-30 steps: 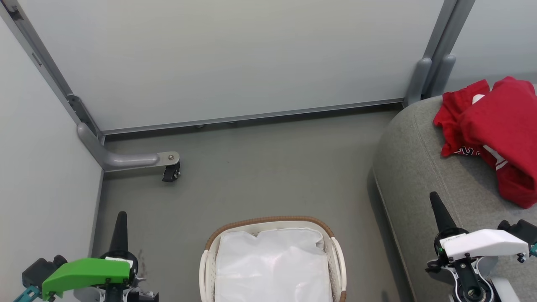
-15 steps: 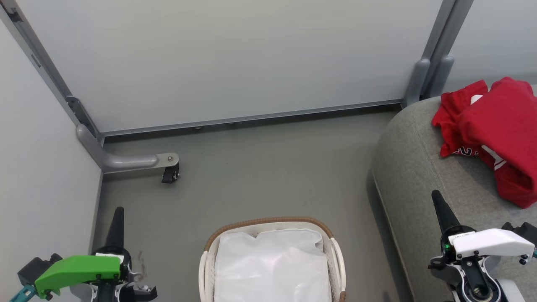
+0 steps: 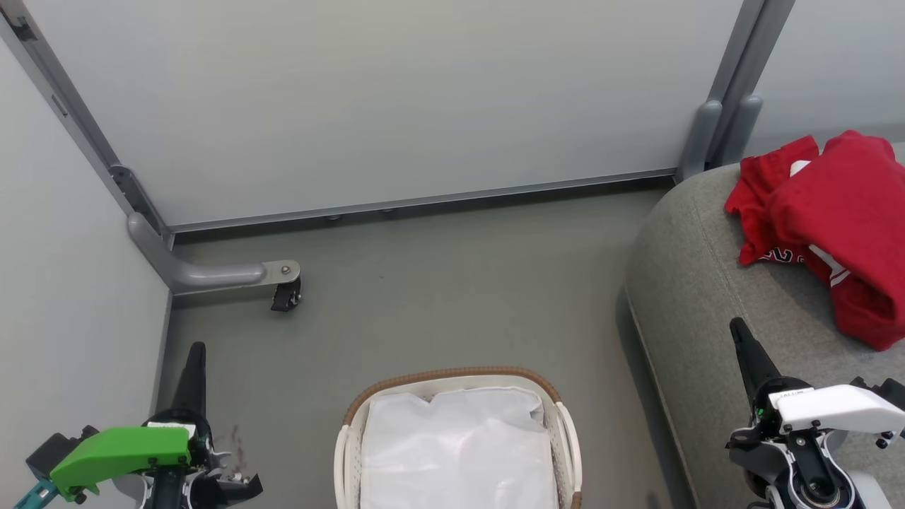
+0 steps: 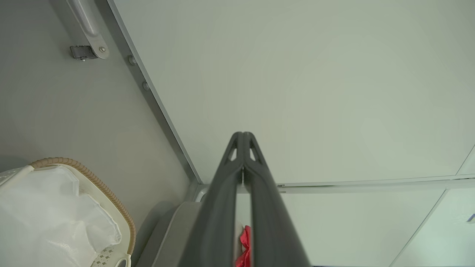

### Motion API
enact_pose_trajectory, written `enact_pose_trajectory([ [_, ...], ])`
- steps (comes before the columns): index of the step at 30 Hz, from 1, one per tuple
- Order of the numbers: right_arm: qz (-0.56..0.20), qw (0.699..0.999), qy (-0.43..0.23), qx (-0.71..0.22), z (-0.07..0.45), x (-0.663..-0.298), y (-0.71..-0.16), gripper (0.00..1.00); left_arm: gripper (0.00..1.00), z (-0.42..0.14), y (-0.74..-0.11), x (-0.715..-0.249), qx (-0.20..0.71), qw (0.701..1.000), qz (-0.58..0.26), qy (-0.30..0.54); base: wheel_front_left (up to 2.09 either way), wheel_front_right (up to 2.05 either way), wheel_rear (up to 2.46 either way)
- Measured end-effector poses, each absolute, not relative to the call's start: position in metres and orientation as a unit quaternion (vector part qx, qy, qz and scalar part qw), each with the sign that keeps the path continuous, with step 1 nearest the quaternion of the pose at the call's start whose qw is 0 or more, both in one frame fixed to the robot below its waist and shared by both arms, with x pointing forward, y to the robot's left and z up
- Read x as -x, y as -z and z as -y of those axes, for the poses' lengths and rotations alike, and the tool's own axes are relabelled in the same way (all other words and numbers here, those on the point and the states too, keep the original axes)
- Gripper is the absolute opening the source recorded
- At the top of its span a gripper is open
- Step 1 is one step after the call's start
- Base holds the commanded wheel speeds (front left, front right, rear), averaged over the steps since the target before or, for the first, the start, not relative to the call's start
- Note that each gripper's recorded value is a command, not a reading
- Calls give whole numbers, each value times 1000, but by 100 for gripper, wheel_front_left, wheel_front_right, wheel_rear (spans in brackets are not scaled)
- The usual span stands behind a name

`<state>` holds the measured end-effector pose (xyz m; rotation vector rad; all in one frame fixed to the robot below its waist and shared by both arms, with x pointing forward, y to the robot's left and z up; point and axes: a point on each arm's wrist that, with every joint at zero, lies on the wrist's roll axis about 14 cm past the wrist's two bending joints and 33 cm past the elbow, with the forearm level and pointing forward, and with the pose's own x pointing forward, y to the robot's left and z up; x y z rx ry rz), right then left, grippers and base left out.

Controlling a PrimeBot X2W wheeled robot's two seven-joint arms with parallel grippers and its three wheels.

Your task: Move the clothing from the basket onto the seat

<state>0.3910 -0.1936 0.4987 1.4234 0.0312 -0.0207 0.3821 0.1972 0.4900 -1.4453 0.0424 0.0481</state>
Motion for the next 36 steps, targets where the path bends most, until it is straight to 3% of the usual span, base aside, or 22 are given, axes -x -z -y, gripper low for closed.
enact_pose_trajectory([
  [22, -1, 705, 0, -709, 199, -390, -507, 0, 0, -199, -503, -387, 708, 706, -5, -4, 0, 0, 0],
  [36, -1, 705, 0, -709, 199, -390, -507, 0, 0, -199, -504, -388, 709, 705, -4, -3, 0, 0, 0],
])
